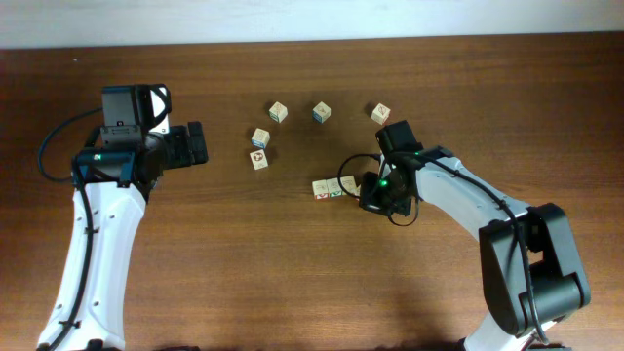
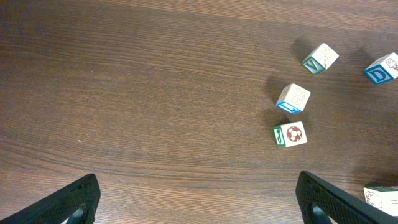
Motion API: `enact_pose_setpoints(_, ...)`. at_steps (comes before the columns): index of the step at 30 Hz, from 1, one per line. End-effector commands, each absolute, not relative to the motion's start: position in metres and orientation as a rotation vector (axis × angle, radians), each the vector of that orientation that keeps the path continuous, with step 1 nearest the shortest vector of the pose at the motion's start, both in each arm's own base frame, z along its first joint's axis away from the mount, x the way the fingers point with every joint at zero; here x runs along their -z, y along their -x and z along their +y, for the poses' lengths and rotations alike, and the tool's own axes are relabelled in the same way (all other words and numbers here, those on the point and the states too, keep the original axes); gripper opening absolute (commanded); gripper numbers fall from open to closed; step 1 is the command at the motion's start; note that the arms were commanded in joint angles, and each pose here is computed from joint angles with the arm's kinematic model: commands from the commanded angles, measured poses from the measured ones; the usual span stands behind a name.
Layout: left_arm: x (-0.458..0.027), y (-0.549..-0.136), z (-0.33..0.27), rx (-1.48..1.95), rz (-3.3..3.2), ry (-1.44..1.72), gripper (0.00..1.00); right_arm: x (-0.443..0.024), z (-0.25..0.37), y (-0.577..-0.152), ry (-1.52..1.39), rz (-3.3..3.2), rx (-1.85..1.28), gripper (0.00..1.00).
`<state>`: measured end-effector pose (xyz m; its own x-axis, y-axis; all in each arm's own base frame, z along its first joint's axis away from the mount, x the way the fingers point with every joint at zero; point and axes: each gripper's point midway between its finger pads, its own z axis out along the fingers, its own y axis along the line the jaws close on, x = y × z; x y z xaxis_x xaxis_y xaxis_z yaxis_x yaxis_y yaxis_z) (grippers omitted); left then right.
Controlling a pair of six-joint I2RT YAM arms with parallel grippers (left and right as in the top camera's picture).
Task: Rotate 4 blocks
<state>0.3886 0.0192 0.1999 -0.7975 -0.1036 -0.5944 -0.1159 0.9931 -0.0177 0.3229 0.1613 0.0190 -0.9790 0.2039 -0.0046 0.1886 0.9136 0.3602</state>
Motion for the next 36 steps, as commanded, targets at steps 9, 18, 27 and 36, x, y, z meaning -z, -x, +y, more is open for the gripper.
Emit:
enact_pose_setpoints(9, -0.207, -0.391, 0.021, -0.029, 2.480, 0.173, 0.99, -0.017, 0.170, -0.334, -0.254, 2.978, -0.501, 0.04)
enact_pose_setpoints(18, -0.207, -0.391, 0.021, -0.029, 2.480, 0.173, 0.99, -0.016, 0.149, -0.346, -0.311, 2.953, -0.459, 0.04)
enact_pose_setpoints(27, -0.207, -0.391, 0.021, -0.029, 2.480, 0.173, 0.99, -0.064, 0.138, -0.352, -0.146, 2.957, -0.433, 0.04)
enact_pose_setpoints(36, -0.207, -0.391, 0.021, -0.029, 2.480, 0.173, 0.99, -0.004, 0.131, -0.376, -0.162, 3.016, -0.477, 0.04)
